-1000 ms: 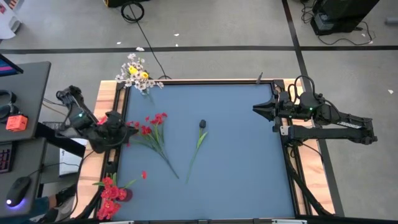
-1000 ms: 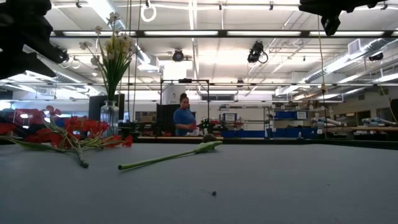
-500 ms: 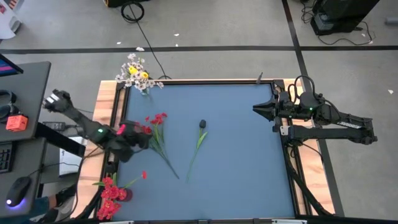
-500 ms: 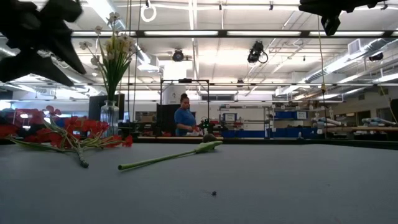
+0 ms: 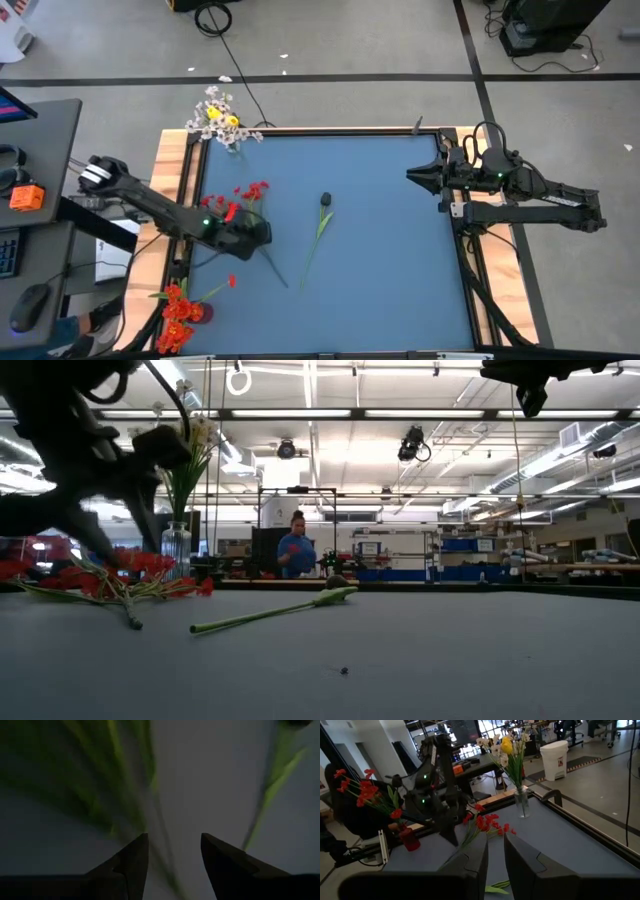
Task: Sort flowers into vase by color
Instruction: Put the red flowers into the red vase
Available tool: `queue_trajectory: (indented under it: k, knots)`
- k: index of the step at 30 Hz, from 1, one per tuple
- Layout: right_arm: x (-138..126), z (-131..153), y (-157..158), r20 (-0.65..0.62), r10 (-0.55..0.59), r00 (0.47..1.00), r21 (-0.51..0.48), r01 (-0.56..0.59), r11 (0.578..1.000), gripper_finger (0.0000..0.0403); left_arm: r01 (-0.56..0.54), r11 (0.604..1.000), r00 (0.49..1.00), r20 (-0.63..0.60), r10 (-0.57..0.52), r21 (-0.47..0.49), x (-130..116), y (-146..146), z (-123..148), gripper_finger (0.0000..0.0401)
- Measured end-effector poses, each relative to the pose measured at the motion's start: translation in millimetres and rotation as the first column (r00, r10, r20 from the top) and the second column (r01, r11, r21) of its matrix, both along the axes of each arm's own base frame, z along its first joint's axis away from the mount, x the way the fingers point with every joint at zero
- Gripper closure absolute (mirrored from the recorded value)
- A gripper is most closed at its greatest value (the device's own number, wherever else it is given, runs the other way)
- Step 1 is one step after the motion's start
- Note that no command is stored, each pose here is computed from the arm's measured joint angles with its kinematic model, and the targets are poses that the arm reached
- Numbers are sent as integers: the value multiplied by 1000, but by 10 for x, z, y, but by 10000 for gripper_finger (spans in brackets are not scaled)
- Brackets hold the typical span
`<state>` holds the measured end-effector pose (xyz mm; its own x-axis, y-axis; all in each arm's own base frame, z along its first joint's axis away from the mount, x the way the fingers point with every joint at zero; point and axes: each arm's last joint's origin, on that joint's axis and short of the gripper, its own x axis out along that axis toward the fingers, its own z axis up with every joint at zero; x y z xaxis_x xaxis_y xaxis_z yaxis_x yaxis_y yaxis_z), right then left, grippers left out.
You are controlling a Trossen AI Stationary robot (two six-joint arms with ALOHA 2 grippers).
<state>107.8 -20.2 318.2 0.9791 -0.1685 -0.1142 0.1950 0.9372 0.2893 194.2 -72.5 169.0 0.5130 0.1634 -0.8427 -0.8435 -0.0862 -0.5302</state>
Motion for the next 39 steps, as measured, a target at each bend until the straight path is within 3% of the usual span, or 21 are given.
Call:
queue_trajectory:
  k: [6,17,26,31,39]
  knots:
    - [-1,0,0,0,0,1000,0,0,1000,330,10,987,997,-76,-22,-159,95,-149,-56,216]
    - [-1,0,0,0,0,1000,0,0,1000,330,-107,983,985,-149,84,-151,118,54,-83,216]
    - [-1,1,0,1,0,1000,0,0,1000,330,-139,978,962,-257,95,-157,206,91,-300,220]
    - [-1,0,0,0,0,1000,0,0,1000,330,-135,976,960,-267,86,-169,227,75,-336,253]
    - [0,0,0,0,0,1000,0,0,1000,330,-104,974,969,-242,53,-200,310,32,-243,352]
